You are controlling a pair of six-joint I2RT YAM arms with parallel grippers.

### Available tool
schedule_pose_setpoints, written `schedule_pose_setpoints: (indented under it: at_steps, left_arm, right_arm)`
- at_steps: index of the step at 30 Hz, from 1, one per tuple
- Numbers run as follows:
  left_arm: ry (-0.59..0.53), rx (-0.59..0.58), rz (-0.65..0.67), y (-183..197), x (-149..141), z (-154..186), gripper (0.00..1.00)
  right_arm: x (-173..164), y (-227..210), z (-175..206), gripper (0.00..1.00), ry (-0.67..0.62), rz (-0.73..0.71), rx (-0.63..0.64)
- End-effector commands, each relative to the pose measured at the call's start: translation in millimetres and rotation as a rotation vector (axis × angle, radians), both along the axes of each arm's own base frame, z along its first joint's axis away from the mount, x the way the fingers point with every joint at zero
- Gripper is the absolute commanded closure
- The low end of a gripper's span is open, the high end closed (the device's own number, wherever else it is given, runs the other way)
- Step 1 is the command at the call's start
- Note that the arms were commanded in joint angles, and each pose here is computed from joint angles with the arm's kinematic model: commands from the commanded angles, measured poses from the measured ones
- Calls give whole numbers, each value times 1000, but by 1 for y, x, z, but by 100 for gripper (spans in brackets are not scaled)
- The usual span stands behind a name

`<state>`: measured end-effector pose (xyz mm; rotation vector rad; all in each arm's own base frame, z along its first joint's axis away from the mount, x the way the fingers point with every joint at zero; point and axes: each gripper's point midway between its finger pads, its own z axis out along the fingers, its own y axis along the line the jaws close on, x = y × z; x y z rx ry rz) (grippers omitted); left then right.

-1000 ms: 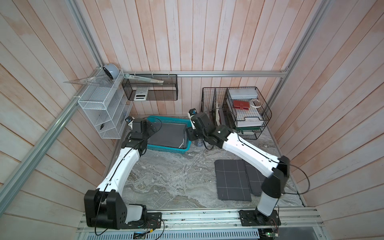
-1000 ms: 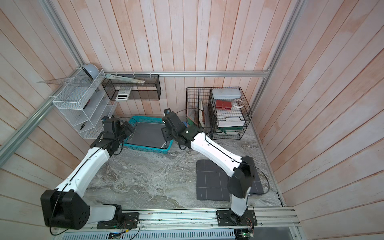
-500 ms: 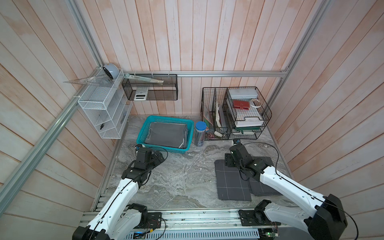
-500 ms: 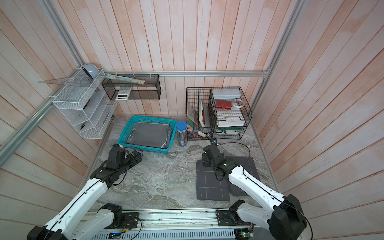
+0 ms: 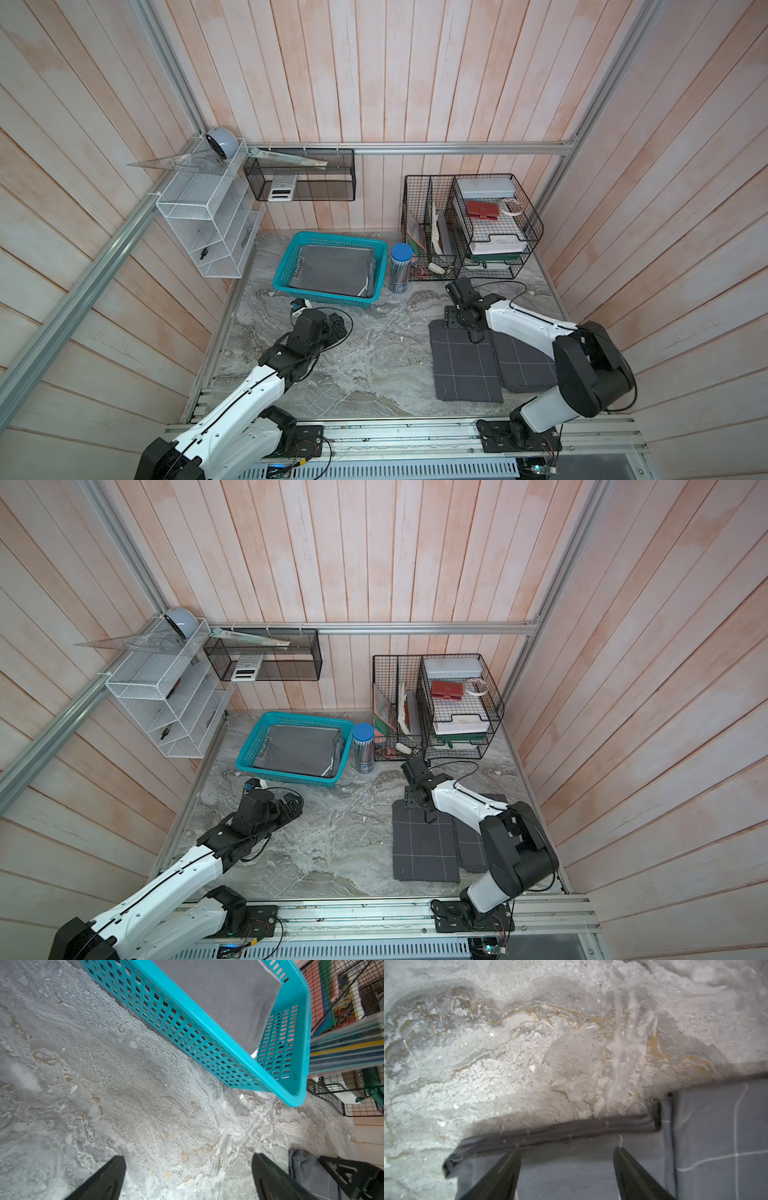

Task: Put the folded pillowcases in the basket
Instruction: Move the pillowcase to the center of the board.

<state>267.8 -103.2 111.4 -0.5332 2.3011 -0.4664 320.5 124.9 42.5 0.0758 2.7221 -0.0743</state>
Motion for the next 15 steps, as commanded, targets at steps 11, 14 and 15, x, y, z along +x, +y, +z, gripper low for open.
schedule_pose_setpoints:
  at_steps: [11, 14, 15]
  left_arm:
    - [-28, 22, 30, 6, 2, -1, 0]
    - [-27, 11, 28, 4, 4, -1, 0]
    - [-24, 8, 25, 3, 3, -2, 0]
  right_arm:
    - [-29, 92, -27, 23, 110, 236, -11]
    - [-37, 119, -18, 23, 92, 294, -2]
    - [-39, 126, -14, 23, 83, 309, 3]
